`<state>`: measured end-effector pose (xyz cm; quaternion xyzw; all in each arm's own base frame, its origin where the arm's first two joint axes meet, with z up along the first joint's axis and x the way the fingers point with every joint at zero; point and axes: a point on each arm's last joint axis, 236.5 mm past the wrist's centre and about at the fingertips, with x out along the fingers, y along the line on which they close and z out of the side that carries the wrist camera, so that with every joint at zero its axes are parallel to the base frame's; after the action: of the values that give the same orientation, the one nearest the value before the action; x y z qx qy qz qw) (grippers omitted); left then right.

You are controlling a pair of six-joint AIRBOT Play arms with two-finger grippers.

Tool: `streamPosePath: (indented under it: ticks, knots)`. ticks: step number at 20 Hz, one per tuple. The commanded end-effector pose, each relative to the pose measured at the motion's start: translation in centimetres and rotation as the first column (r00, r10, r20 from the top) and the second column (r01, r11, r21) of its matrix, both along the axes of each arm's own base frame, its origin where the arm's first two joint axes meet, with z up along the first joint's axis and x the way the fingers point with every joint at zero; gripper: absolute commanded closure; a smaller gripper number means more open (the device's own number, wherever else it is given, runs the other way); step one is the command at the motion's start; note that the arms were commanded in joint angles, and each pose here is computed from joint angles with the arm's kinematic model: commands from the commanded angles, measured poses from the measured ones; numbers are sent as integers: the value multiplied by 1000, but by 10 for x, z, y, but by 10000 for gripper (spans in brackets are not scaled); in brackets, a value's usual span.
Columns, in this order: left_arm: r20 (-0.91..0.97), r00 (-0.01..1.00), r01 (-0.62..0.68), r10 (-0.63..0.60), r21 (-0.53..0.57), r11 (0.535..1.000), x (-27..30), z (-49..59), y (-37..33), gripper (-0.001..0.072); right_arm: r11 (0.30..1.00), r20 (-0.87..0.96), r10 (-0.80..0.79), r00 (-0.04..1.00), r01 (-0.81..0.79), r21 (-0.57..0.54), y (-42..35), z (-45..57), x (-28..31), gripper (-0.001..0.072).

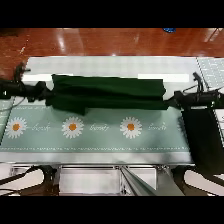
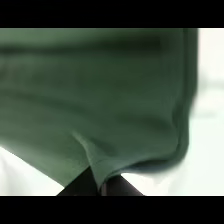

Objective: Fold the shirts.

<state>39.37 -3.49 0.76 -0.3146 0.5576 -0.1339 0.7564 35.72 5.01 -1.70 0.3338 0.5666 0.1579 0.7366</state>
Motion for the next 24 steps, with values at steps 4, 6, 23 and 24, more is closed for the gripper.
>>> streamPosePath:
  ticks: [4, 6, 23, 24]
  knots:
    - [26, 1000, -7, 6, 18, 1000, 102, 0, -10, 688, 999, 84, -39, 996, 37, 21, -21, 15, 84, 691]
    - [-16, 1000, -19, 19, -4, 1000, 121, -16, -12, 688, 998, 95, -56, 994, 55, 21, -29, 7, 106, 691]
    - [2, 999, -32, 32, 165, 986, 108, 47, 95, 198, 965, 61, -237, 970, 242, -99, -156, -10, 117, 299]
    - [86, 995, -69, 52, 202, 977, 111, 71, 101, 198, 966, 36, -238, 970, 241, -95, -155, -17, 111, 299]
